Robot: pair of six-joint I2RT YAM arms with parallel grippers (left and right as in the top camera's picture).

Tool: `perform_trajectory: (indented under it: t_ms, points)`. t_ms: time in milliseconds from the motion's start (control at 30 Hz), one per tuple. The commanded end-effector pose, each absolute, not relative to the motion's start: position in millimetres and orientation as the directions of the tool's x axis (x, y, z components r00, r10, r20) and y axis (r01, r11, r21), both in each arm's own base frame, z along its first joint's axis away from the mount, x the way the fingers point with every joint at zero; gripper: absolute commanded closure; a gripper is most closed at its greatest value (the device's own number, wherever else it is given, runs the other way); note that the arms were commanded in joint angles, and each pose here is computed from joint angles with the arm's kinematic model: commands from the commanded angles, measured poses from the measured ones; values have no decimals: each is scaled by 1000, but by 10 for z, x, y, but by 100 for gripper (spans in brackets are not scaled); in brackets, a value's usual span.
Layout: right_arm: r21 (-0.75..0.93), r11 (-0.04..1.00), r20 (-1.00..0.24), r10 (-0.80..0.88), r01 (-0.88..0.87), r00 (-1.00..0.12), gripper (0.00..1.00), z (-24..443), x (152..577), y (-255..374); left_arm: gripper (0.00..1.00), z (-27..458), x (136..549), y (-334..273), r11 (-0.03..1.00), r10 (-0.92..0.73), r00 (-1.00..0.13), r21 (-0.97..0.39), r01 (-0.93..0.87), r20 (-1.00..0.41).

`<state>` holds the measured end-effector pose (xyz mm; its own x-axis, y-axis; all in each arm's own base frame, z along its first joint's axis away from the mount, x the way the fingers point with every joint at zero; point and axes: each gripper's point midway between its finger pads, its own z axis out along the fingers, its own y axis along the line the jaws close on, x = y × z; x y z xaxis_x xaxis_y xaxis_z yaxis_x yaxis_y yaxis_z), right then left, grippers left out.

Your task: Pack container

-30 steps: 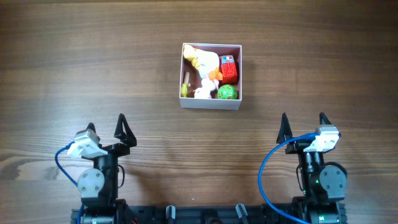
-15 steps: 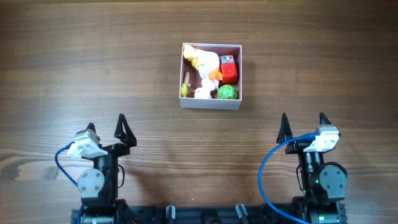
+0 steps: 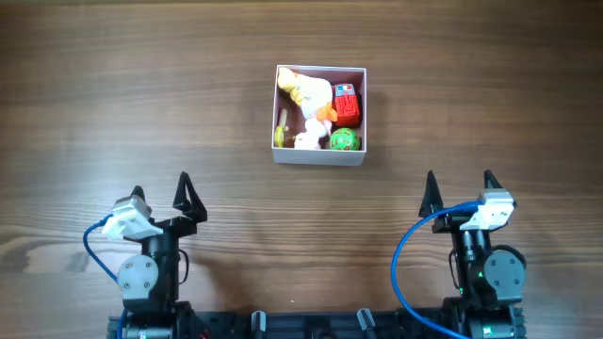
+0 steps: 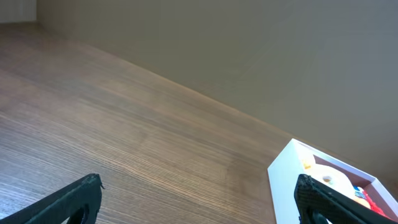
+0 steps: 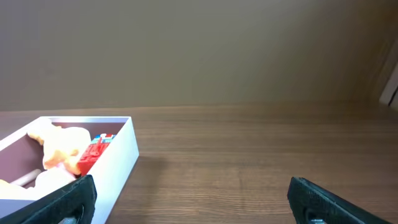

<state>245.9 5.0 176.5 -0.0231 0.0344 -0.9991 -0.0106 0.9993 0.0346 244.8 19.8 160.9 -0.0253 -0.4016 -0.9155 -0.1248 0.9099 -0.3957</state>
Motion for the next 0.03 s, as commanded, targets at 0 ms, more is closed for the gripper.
perform_trajectory:
  t_ms: [0]
  points:
    - [26,999,-1000,26,-25,-12,0,1767,2455,78,0,1599,2451,159,910,-407,-28,-402,-104,-913]
